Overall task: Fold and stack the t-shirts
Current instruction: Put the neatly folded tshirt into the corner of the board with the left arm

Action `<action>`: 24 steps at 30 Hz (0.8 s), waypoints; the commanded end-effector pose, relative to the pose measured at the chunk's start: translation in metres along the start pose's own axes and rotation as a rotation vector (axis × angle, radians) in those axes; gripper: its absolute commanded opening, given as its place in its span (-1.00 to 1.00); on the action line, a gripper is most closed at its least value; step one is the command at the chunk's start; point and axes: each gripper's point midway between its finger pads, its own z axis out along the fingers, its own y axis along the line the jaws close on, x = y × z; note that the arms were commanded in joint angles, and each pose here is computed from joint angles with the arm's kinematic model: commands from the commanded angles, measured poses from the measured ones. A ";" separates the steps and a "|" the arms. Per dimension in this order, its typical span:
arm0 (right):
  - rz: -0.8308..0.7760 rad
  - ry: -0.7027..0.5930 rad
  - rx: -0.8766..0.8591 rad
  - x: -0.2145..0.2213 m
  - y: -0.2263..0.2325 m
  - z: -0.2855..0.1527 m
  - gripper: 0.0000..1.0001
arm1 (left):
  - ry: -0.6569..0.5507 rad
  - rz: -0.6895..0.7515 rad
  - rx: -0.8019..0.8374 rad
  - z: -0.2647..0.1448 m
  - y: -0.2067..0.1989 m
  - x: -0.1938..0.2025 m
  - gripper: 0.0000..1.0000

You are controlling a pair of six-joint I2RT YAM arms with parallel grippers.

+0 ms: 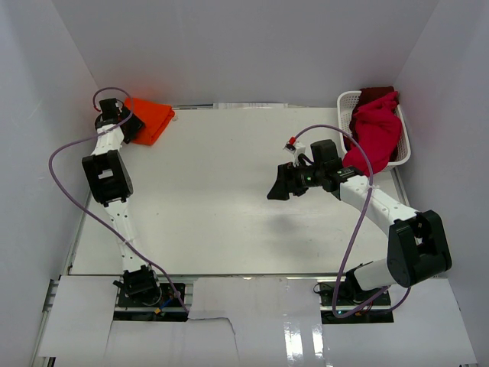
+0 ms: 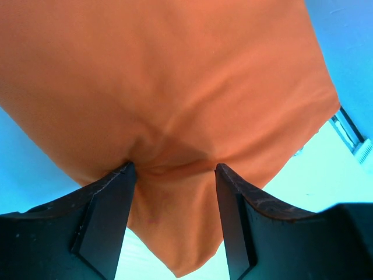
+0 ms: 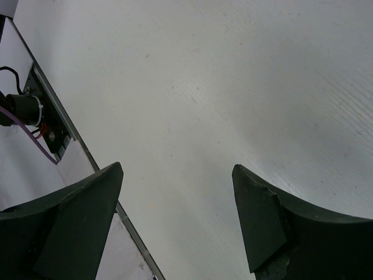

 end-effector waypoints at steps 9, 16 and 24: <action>-0.043 -0.034 -0.022 -0.008 0.011 -0.006 0.63 | 0.098 0.027 -0.030 -0.013 -0.001 0.031 0.51; -0.055 -0.048 -0.023 -0.008 0.016 -0.009 0.63 | -0.034 0.094 0.026 -0.085 -0.040 -0.023 0.96; -0.083 -0.064 -0.030 -0.010 0.028 -0.019 0.63 | -0.095 0.173 -0.010 -0.167 -0.040 -0.030 0.96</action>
